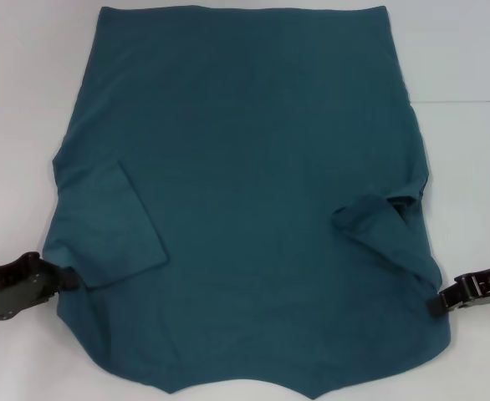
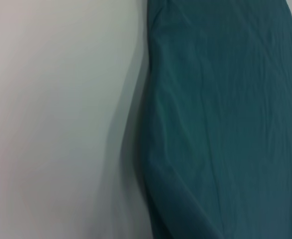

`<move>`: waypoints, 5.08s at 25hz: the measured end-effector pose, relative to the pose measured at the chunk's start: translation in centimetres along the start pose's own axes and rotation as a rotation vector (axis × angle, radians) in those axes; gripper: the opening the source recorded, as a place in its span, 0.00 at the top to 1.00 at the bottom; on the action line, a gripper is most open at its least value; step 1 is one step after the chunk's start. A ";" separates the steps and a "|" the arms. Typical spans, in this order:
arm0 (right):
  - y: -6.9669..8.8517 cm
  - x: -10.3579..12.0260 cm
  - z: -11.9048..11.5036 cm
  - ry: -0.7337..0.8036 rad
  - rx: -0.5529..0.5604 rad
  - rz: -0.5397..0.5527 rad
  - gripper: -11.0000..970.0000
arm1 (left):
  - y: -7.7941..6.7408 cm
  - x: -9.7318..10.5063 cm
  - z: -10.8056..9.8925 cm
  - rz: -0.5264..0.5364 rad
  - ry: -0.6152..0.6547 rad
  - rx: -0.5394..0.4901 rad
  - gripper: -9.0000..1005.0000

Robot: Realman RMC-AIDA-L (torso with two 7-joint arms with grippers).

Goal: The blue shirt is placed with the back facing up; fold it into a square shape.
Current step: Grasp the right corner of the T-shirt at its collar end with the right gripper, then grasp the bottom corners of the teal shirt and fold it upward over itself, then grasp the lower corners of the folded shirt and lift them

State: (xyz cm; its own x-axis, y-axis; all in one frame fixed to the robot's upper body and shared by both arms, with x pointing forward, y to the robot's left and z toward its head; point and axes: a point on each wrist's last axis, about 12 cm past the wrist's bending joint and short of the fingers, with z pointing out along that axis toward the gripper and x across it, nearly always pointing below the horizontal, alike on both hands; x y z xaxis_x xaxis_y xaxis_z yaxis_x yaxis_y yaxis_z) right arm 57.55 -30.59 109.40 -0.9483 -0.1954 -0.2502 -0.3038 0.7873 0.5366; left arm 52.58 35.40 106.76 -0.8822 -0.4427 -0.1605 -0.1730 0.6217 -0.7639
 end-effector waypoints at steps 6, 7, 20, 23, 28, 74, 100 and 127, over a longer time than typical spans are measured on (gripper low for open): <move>-0.2 0.2 -0.6 -0.007 -0.016 0.011 0.92 | -0.1 0.3 -0.1 0.046 0.024 0.019 0.96; -0.2 0.2 -0.8 -0.007 -0.021 0.012 0.93 | -0.2 0.4 -0.2 0.061 0.035 0.027 0.96; -0.3 2.6 -3.1 0.153 -0.102 0.016 0.95 | 0.6 3.0 -3.5 0.138 0.245 0.006 0.96; -0.4 3.3 -3.3 0.179 -0.110 0.027 0.95 | 0.8 3.8 -3.8 0.139 0.275 0.014 0.96; -0.5 2.5 -3.6 0.079 -0.132 0.041 0.94 | 0.0 2.5 -3.2 0.160 0.230 0.032 0.96; 2.0 -14.2 -0.8 -0.719 0.377 -0.038 0.89 | -12.6 -11.6 9.6 0.422 -0.485 -0.299 0.95; 0.0 -12.9 -2.1 -0.655 0.357 0.038 0.65 | -11.8 -11.4 8.2 0.405 -0.501 -0.308 0.67; -2.8 5.3 -4.0 -0.686 -0.403 0.139 0.26 | -4.5 -6.0 4.8 0.588 -0.305 -0.185 0.16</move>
State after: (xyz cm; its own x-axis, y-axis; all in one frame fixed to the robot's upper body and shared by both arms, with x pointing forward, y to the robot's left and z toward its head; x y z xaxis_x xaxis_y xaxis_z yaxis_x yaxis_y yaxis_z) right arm 52.99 -36.13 109.78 -0.7519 0.3945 -0.5282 -0.3211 0.4806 0.8160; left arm 60.75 32.14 108.17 -0.6941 -0.1436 -0.7054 0.2009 0.9023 -0.3814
